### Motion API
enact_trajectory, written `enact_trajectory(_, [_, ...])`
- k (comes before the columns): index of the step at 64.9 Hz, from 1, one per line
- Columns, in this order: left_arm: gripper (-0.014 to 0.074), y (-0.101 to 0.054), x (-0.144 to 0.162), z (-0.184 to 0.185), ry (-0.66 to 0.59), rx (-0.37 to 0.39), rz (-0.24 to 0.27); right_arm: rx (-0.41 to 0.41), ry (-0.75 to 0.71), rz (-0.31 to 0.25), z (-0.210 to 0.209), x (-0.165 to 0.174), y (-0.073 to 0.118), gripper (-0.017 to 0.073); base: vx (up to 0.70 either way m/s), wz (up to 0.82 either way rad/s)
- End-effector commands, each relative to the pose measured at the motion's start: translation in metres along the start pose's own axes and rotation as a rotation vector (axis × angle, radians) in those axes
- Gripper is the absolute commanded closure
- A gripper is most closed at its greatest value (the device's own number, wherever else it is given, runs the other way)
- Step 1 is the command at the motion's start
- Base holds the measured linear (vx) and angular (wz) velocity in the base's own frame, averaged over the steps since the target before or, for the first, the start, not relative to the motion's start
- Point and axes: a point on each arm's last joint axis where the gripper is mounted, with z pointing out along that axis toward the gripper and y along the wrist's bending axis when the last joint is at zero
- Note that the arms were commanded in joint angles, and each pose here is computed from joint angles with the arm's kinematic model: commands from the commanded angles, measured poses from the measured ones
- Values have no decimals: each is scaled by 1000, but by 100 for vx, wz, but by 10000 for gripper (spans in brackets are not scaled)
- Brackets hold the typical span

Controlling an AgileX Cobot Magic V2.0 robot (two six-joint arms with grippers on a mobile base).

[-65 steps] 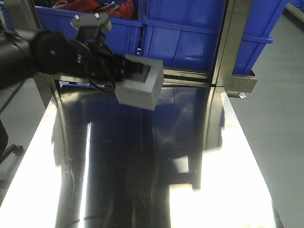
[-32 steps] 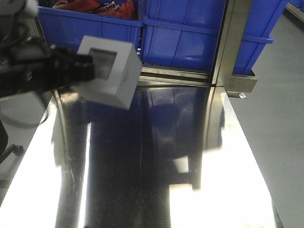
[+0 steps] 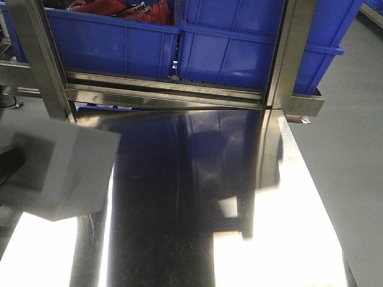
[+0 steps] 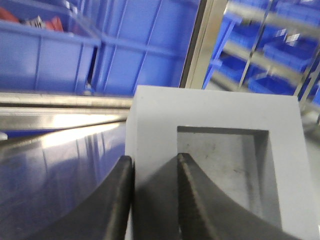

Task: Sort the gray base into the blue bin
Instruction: 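Lift the gray block with the left gripper and pull it toward the robot, then hold the gray block in the left gripper while the base starts turning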

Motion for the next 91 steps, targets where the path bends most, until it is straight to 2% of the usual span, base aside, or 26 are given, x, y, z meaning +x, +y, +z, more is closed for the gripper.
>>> enact_trajectory(1, [587, -1, -3, -20, -172, 31, -14, 0, -93, -13, -1, -9, 0, 564, 0, 0])
enact_trajectory(20, [587, 4, 24, -50, -261, 52, -12, 0, -93, -13, -1, -9, 0, 564, 0, 0])
enact_trajectory(91, [587, 4, 27, -52, -242, 53, -12, 0, -93, -13, -1, -9, 0, 564, 0, 0])
